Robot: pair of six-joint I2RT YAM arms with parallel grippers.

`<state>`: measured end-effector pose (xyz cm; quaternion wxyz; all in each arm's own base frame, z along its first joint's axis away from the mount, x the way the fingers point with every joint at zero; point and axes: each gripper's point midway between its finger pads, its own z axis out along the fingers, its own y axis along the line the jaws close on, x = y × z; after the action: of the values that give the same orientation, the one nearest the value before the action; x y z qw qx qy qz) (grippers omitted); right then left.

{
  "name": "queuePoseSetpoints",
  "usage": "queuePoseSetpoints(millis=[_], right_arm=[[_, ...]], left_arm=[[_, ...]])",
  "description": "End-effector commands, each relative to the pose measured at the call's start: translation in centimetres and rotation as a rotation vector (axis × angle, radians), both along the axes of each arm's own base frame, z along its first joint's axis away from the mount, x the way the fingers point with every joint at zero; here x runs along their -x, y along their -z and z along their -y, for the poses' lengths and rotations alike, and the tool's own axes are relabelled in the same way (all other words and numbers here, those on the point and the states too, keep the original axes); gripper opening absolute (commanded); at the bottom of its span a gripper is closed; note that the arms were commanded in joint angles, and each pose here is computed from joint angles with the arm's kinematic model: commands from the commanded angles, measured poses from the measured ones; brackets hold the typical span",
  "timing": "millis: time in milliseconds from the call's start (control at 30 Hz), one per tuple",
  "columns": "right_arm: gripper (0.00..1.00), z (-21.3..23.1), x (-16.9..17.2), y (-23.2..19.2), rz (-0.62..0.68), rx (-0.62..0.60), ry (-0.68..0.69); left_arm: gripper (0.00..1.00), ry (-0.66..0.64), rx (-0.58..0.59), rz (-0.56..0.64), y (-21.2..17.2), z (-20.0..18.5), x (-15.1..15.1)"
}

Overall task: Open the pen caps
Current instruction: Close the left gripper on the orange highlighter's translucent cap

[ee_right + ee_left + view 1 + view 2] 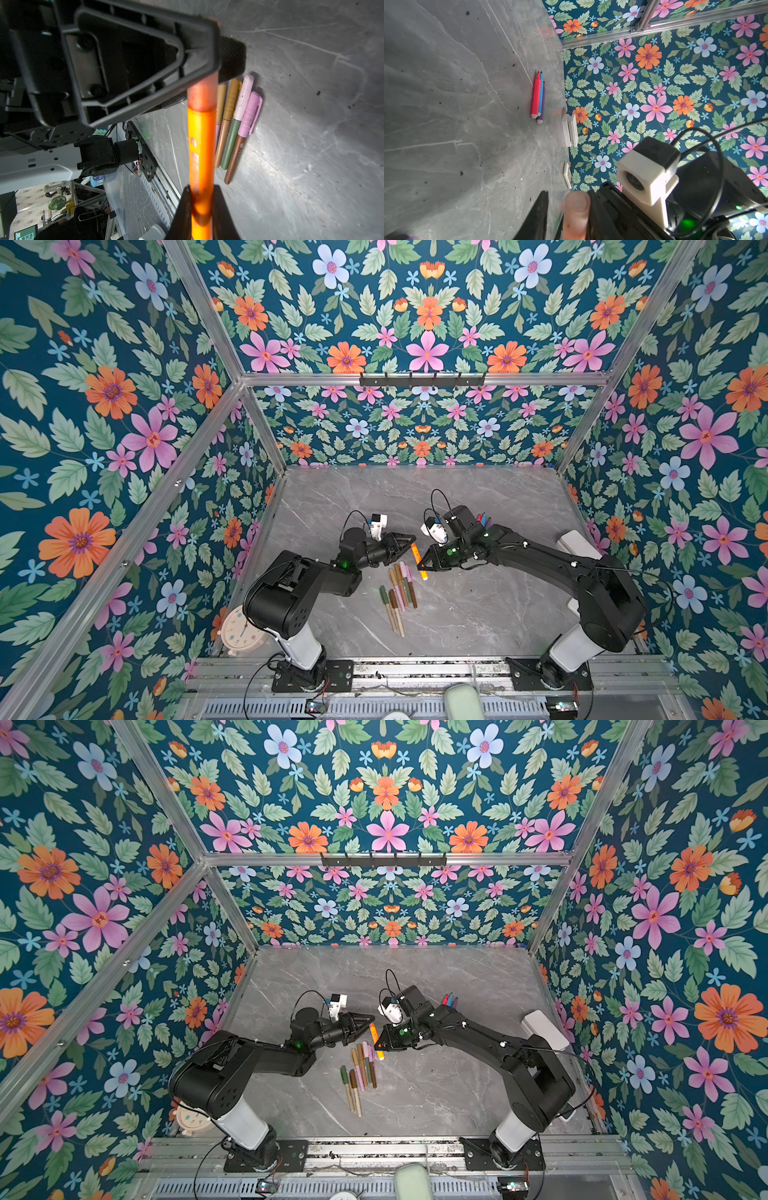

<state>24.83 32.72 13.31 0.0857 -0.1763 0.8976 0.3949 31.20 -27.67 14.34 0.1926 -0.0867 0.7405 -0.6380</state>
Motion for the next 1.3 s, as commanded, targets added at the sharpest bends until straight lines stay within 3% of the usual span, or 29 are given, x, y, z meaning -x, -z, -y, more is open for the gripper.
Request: queuePoseSetpoints(millis=[0, 200, 300, 433, 633, 967, 1000, 1100, 1267], right_arm=[[0.03, 0.1, -0.1, 0.1, 0.028, 0.008, -0.011], [0.03, 0.3, -0.2, 0.5, 0.028, 0.026, -0.004], [0.03, 0.6, -0.5, 0.5, 0.036, 0.047, 0.013], [0.03, 0.7, -0.6, 0.4, 0.032, 0.057, 0.012], [0.03, 0.7, -0.6, 0.7, 0.022, 0.065, 0.014], [0.03, 0.8, -0.8, 0.9, 0.023, 0.077, 0.024], [0.05, 0.8, -0.7, 1.0, 0.022, 0.077, 0.023], [0.27, 0.7, -0.7, 0.8, 0.029, 0.069, 0.022], [0.32, 0.7, -0.6, 1.2, 0.015, 0.07, 0.023]], left_arm=[[0.26, 0.01, 0.016, 0.037, -0.8, 0.2, 0.0], [0.13, 0.02, 0.02, 0.045, -1.1, 0.5, 0.0], [0.14, 0.022, 0.021, 0.047, -1.3, 0.6, -0.1], [0.23, 0.037, 0.007, 0.054, -1.3, 1.0, 0.1], [0.23, 0.04, -0.017, 0.068, -1.4, 1.1, 0.2], [0.04, 0.052, -0.033, 0.083, -1.6, 1.2, 0.4], [0.03, 0.053, -0.034, 0.084, -1.7, 1.3, 0.5], [0.0, 0.052, -0.039, 0.088, -1.8, 1.3, 0.4], [0.0, 0.048, -0.042, 0.091, -1.9, 1.3, 0.3]])
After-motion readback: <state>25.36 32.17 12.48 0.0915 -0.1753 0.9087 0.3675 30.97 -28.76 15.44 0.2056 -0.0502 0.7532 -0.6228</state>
